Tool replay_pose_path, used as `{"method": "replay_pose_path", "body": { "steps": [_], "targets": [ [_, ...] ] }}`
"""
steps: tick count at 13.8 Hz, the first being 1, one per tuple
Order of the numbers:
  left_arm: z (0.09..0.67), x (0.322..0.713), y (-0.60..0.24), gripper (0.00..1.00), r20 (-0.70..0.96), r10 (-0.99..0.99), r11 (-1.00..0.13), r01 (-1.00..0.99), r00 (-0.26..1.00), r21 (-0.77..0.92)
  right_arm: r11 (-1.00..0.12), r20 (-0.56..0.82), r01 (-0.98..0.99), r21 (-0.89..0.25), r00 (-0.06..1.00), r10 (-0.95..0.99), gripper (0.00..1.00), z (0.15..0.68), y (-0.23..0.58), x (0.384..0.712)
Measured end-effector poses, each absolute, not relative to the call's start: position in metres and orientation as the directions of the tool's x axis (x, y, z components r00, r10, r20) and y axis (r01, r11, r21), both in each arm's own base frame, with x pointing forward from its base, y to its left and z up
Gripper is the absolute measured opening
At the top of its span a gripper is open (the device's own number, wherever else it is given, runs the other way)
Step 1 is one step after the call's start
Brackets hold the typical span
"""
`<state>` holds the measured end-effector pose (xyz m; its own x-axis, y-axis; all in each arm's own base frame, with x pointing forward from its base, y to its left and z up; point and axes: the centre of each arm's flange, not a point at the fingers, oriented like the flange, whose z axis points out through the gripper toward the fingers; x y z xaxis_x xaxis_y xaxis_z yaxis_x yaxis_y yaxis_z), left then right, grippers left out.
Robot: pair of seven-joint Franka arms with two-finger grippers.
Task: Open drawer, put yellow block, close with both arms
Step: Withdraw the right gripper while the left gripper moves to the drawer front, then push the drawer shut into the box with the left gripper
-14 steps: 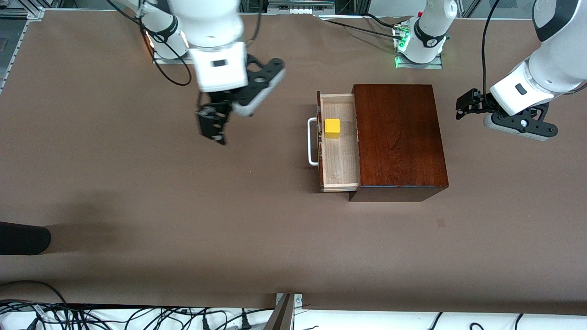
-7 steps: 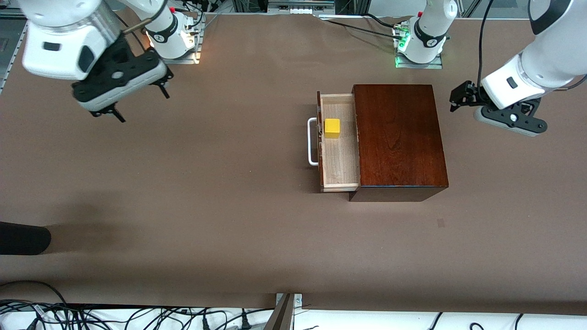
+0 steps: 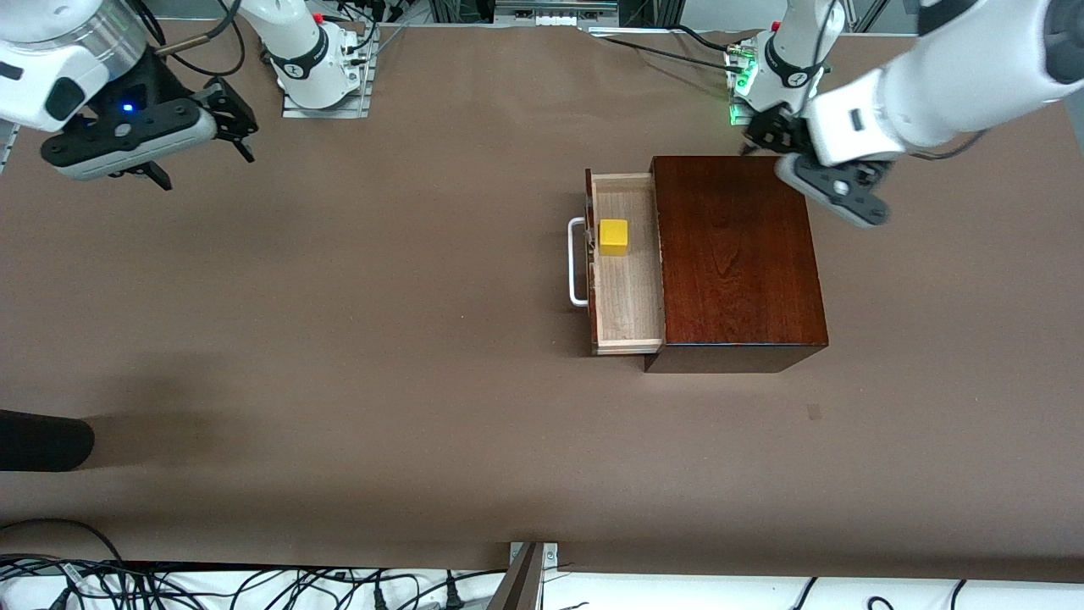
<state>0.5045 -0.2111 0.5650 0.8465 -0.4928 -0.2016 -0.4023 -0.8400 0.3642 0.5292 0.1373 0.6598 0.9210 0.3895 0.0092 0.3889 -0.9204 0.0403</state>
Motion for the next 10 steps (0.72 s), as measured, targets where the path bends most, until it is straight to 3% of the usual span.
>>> {"method": "replay_pose_path", "body": {
  "steps": [5,10],
  "targets": [
    [0.509,0.492,-0.335,1.0,-0.108,-0.672,-0.706,-0.59,0.733,0.392,-0.973,-0.014,0.221,-0.067,0.975,0.222,1.0,0.631,0.052,0.545],
    [0.444,0.47,-0.443,1.0,0.111,-0.872,-0.409,-0.835,0.476,0.367,-0.981,-0.014,0.182,-0.073,0.983,0.183,1.0,0.619,0.033,0.549]
  ]
}}
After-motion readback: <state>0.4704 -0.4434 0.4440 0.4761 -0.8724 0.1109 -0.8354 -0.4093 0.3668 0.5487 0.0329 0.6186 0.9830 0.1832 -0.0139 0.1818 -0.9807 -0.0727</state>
